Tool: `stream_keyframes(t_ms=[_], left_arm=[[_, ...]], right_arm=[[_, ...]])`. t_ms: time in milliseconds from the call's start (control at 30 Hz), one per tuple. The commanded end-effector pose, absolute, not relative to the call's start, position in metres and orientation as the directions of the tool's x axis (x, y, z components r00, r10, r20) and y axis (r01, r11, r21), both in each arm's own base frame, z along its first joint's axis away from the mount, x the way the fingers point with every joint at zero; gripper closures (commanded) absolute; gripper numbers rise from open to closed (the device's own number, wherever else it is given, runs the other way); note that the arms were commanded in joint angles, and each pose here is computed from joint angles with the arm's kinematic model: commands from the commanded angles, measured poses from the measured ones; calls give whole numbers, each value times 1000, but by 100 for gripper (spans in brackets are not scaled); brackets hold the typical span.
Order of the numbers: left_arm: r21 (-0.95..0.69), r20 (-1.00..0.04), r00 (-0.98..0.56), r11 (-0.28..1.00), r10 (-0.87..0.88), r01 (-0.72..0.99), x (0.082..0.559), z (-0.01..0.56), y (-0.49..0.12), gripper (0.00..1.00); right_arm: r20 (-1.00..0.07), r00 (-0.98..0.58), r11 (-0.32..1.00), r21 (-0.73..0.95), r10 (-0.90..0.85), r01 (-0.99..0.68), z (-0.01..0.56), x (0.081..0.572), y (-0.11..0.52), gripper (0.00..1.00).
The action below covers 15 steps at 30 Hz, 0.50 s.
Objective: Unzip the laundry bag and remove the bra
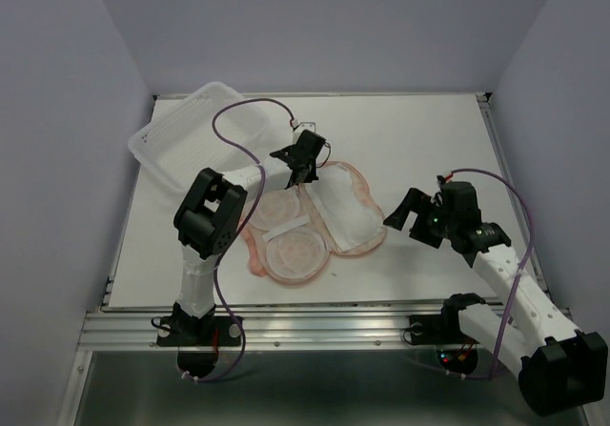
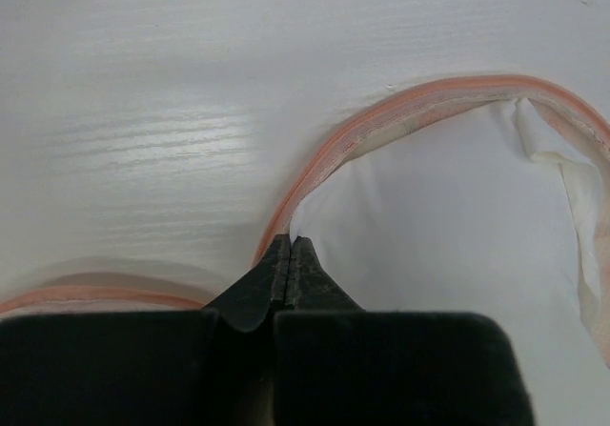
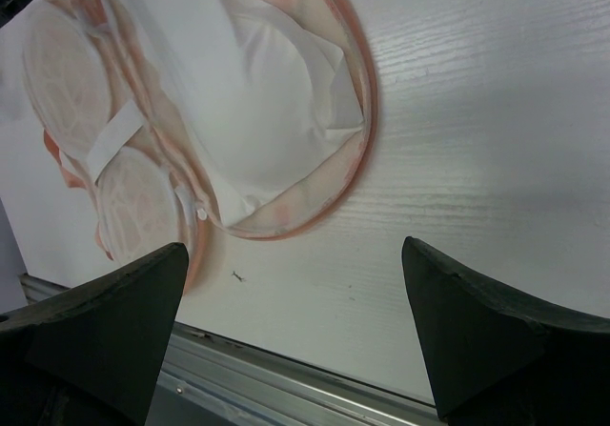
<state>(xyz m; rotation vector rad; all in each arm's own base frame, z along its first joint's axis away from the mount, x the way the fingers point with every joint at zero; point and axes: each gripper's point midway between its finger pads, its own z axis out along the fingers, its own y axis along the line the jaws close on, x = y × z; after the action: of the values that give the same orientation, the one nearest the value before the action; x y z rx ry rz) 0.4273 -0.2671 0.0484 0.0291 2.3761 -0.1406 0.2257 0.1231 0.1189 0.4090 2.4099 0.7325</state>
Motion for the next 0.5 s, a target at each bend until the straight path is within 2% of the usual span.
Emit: stream_keyframes(t_ms=[0, 167, 367, 467], left_arm=[[-111, -727, -686, 990, -20, 89, 436, 76, -274, 100], [-138, -762, -647, 984, -34, 111, 434, 113, -274, 100], [-240, -823, -556, 957, -111, 164, 422, 197, -274, 100], [-278, -835, -537, 935, -123, 218, 415, 222, -281, 100]], right_arm=[[-463, -767, 792, 604, 444, 94, 126, 232, 126, 0], [-465, -764, 790, 606, 447, 94, 126, 232, 126, 0], [-476, -757, 794, 602, 447, 90, 128, 234, 125, 0], [-476, -759, 797, 598, 443, 90, 127, 233, 124, 0]])
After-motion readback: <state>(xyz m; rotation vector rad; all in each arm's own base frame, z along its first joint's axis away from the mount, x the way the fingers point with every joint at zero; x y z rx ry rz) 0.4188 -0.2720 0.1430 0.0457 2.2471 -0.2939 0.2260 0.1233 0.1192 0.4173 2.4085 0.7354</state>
